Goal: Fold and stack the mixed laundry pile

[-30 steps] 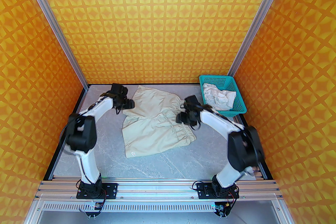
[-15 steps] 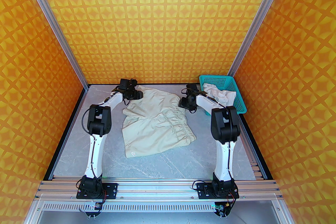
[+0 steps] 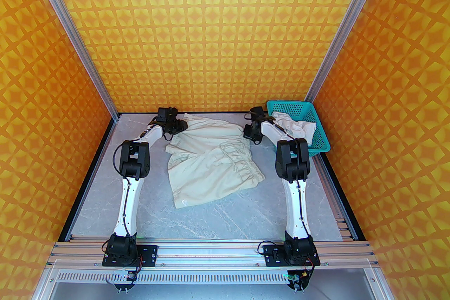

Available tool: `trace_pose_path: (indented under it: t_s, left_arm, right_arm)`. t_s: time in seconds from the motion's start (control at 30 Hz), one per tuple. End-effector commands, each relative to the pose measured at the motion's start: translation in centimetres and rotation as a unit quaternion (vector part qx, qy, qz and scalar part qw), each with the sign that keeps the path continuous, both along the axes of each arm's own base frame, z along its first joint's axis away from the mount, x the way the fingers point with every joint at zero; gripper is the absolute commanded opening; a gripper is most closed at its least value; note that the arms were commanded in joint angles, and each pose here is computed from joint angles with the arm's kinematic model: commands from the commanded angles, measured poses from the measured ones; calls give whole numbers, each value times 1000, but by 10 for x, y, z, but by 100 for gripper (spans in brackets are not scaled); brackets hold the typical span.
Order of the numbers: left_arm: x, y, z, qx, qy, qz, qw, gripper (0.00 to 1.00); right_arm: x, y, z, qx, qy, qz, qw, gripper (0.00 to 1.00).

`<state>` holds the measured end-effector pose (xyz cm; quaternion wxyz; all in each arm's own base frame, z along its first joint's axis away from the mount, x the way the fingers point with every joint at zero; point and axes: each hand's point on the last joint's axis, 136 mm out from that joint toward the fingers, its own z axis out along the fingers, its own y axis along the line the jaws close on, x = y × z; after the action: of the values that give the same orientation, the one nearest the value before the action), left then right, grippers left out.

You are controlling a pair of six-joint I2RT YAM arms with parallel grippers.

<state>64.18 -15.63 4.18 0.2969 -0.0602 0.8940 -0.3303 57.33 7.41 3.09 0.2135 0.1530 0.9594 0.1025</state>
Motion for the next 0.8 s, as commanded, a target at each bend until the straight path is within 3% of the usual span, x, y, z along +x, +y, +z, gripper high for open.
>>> trace_pose_path:
  t_s: [0.0,0.07,0.2,0.3,0.4,0.57,0.77]
  left_arm:
    - [1,8,17,1,-8,0,1000,38]
    - [-2,4,44,1,-28,-12,1000,44]
    - [-26,-4,101,15,-65,-36,997,56]
    - [-67,-9,138,22,-80,-43,996,58]
    - [-130,-11,159,46,-81,-35,995,61]
    - [-262,-13,124,87,-13,-19,996,66]
    - [-388,-20,69,126,100,-26,987,69]
  right_arm:
    - [-1,0,20,13,-4,6,1000,41]
    - [-4,7,43,34,-22,12,999,50]
    - [-30,8,80,50,-51,12,997,57]
    - [-73,4,88,49,-52,11,997,60]
    - [-131,-8,79,31,-29,-1,999,63]
    - [-220,-7,54,66,13,-9,998,67]
    - [-270,-15,30,136,52,-30,989,67]
